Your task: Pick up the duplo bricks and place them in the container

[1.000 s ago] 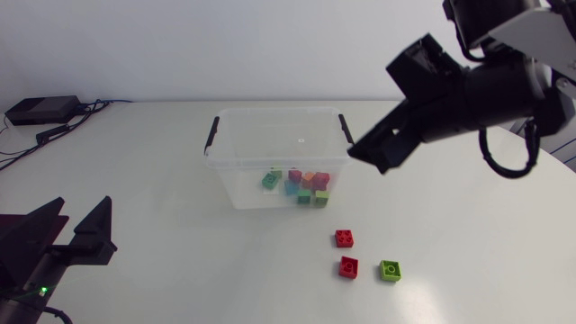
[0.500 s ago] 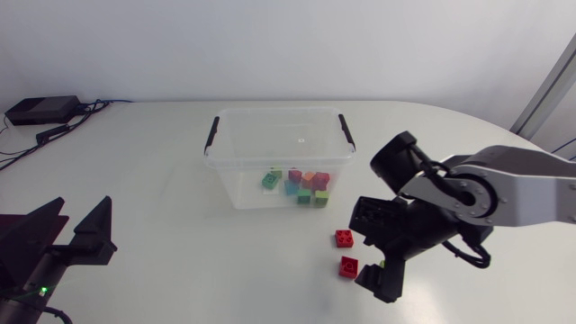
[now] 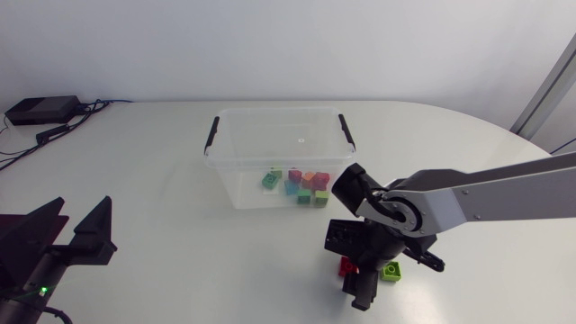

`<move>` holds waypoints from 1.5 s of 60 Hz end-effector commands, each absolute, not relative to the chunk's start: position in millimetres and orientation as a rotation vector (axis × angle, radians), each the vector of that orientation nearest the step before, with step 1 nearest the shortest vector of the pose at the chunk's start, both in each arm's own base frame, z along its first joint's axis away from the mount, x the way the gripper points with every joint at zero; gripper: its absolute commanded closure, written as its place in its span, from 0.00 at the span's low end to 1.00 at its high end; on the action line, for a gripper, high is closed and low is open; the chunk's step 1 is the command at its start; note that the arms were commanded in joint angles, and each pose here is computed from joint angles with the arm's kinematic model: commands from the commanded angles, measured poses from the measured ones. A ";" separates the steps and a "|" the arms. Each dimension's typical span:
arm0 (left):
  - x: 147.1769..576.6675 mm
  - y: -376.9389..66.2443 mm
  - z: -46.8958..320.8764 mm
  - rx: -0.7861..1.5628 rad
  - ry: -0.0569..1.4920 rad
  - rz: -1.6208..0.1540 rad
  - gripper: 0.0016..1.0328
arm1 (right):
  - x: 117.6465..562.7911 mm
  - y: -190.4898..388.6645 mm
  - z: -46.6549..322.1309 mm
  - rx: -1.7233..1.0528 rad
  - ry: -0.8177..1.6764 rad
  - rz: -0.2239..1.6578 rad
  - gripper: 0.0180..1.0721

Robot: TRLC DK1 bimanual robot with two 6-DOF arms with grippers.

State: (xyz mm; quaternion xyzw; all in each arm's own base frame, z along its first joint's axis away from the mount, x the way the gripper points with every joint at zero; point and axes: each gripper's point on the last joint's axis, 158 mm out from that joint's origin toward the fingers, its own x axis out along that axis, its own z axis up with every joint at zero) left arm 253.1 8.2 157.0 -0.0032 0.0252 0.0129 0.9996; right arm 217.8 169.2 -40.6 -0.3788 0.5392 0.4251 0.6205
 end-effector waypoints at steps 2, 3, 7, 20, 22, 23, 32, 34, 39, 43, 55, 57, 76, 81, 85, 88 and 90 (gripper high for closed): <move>253.2 11.0 151.1 -0.028 0.057 0.039 0.04 | 220.2 174.7 -37.8 -0.874 1.212 1.000 0.75; 253.2 11.3 151.1 -0.028 0.057 0.040 0.04 | 220.4 176.0 -36.2 -0.867 1.207 1.006 0.76; 253.2 11.0 151.1 -0.028 0.057 0.039 0.04 | 219.9 175.5 -32.2 -0.858 1.205 1.006 0.80; 253.2 11.0 151.1 -0.028 0.057 0.039 0.04 | 236.4 179.1 41.3 -0.824 1.083 0.967 0.82; 253.2 11.0 151.1 -0.028 0.057 0.039 0.04 | 248.1 183.6 70.4 -0.799 1.025 0.949 0.82; 253.2 11.0 151.1 -0.028 0.057 0.039 0.04 | 250.6 185.7 79.9 -0.791 1.007 0.947 0.82; 253.2 11.0 151.1 -0.028 0.057 0.039 0.04 | 301.2 205.9 163.1 -0.664 0.815 0.858 0.82; 253.2 11.0 151.1 -0.028 0.057 0.039 0.04 | 309.9 209.1 169.8 -0.643 0.791 0.841 0.82; 253.2 11.0 151.1 -0.028 0.057 0.039 0.04 | 339.4 221.6 183.4 -0.572 0.722 0.792 0.82; 253.2 11.0 151.1 -0.028 0.057 0.039 0.04 | 365.1 227.9 189.5 -0.515 0.669 0.739 0.82; 253.2 11.0 151.1 -0.028 0.057 0.039 0.04 | 421.4 239.9 155.1 -0.466 0.647 0.631 0.77; 253.2 11.0 151.1 -0.028 0.057 0.039 0.04 | 430.5 240.3 151.0 -0.459 0.637 0.599 0.71; 253.2 11.0 151.1 -0.028 0.057 0.039 0.04 | 398.5 195.8 199.6 -0.478 0.607 0.631 0.05; 253.2 11.0 151.1 -0.028 0.057 0.039 0.04 | 370.3 187.6 198.6 -0.530 0.621 0.712 0.05; 253.2 11.0 151.1 -0.028 0.057 0.039 0.04 | 332.8 176.2 178.8 -0.633 0.687 0.821 0.05; 253.2 11.0 151.1 -0.028 0.057 0.039 0.04 | 318.0 168.6 164.3 -0.706 0.709 0.859 0.05; 253.2 11.0 151.1 -0.028 0.057 0.039 0.04 | 310.1 163.4 152.8 -0.738 0.731 0.876 0.05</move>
